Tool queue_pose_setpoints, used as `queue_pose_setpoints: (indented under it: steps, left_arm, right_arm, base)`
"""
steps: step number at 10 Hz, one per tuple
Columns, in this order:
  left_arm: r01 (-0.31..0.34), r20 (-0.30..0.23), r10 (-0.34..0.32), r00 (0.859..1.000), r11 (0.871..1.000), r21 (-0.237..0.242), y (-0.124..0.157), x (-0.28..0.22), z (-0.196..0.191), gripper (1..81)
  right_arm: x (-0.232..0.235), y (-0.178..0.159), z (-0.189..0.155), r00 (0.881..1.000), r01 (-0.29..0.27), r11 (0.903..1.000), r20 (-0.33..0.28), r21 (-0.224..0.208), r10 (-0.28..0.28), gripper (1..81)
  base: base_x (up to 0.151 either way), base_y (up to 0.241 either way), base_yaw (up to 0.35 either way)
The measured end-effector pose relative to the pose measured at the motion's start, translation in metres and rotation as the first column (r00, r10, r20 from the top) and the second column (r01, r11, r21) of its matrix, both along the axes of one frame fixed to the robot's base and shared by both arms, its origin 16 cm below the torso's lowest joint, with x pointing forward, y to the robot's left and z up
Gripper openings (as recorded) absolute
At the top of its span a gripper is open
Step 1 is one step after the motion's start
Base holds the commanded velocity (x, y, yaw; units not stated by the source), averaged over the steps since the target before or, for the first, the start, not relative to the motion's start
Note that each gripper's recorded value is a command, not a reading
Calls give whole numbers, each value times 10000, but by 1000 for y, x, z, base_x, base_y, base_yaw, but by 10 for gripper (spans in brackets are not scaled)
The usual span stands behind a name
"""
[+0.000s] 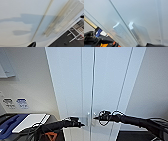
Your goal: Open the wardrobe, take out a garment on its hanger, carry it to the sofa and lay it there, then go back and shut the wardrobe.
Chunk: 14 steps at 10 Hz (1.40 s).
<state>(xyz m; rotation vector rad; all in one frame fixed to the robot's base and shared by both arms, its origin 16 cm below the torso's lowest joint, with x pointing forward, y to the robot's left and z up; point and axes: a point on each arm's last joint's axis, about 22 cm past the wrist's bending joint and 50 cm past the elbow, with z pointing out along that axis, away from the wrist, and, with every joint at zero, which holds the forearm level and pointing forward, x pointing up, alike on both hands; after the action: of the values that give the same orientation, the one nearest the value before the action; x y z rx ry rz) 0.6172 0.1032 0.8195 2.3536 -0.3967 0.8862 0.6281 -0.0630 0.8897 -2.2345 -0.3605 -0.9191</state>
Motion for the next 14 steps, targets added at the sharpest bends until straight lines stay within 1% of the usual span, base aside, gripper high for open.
queue_pose_setpoints:
  steps: [2, 3, 4, 6, 7, 10, 14]
  left_arm:
    - [-37, 62, 37, 10000, 10000, 27, -5, 6, 2, 811]
    - [-24, 87, 24, 10000, 10000, 18, -11, 8, 3, 811]
    - [-48, 87, 47, 10000, 10000, 32, -15, 10, 2, 811]
    - [-238, 87, 237, 9997, 9996, 152, -22, 18, -2, 811]
    - [-333, 90, 331, 9994, 9992, 201, -26, 22, -4, 811]
    - [-291, 123, 288, 9995, 9994, 190, -58, 26, -4, 811]
    - [199, 597, -203, 9980, 9998, 75, -103, 31, 20, 811]
  right_arm:
    - [16, -3, -8, 9992, 400, 9990, 1, -202, -400, 811]
    - [23, 0, -6, 9988, 490, 9985, 41, -243, -490, 811]
    - [29, 8, -1, 9986, 512, 9984, 133, -237, -509, 811]
    - [29, 32, 10, 9993, 300, 9995, 210, -72, -299, 811]
    - [28, 37, 11, 9996, 237, 9997, 166, -66, -236, 811]
    - [26, 36, 5, 9996, 265, 9996, 39, -50, -265, 811]
    - [19, 35, -10, 9993, 358, 9993, -80, 78, -357, 811]
  base:
    - [0, 0, 0]
    - [0, 0, 0]
    - [0, 0, 0]
    - [0, 0, 0]
    - [0, 0, 0]
    - [0, 0, 0]
    - [0, 0, 0]
